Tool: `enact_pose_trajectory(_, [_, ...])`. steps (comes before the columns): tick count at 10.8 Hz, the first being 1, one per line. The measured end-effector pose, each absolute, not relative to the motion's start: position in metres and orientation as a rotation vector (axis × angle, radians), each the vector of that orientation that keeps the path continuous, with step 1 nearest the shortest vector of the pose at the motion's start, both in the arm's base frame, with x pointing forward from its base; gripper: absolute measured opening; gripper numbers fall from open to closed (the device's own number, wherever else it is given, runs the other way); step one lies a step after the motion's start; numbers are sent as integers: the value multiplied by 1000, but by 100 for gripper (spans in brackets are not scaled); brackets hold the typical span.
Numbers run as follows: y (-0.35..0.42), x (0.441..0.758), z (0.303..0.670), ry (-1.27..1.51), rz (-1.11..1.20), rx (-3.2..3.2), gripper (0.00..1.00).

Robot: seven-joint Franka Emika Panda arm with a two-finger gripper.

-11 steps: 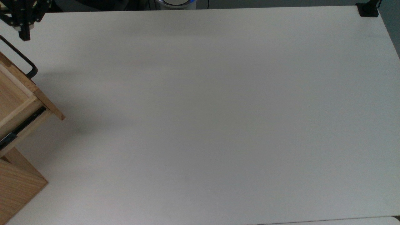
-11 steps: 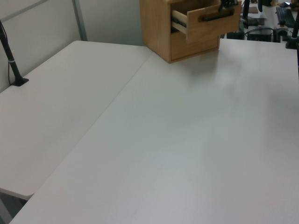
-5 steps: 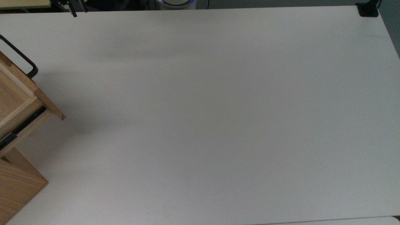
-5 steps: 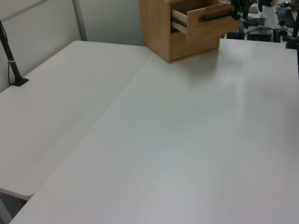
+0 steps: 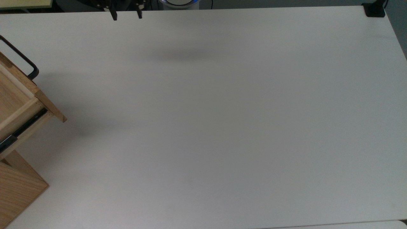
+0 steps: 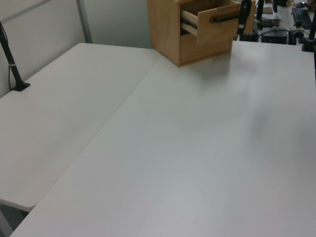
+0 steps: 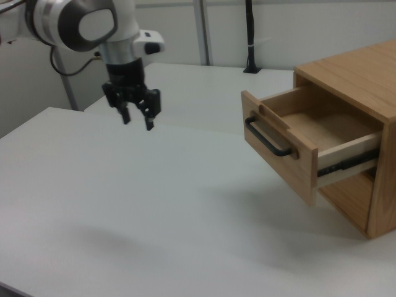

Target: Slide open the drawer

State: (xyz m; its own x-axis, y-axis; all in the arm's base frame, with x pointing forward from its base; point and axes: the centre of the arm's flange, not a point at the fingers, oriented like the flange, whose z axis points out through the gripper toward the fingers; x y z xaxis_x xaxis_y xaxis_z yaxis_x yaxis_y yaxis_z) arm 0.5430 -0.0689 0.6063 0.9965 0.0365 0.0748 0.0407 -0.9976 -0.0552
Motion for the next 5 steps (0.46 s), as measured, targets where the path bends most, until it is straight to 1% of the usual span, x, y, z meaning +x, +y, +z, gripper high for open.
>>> enact_pose_trajectory(1, [-51, 541, 604, 23, -50, -3084, 81])
enact_pose_trajectory(2, [-33, 538, 603, 20, 21, -3108, 96])
enact_pose_trajectory(3, [-16, 534, 603, -5, 75, -3137, 100])
enact_pose_trajectory(5, [-4, 535, 597, -33, 121, -3156, 100])
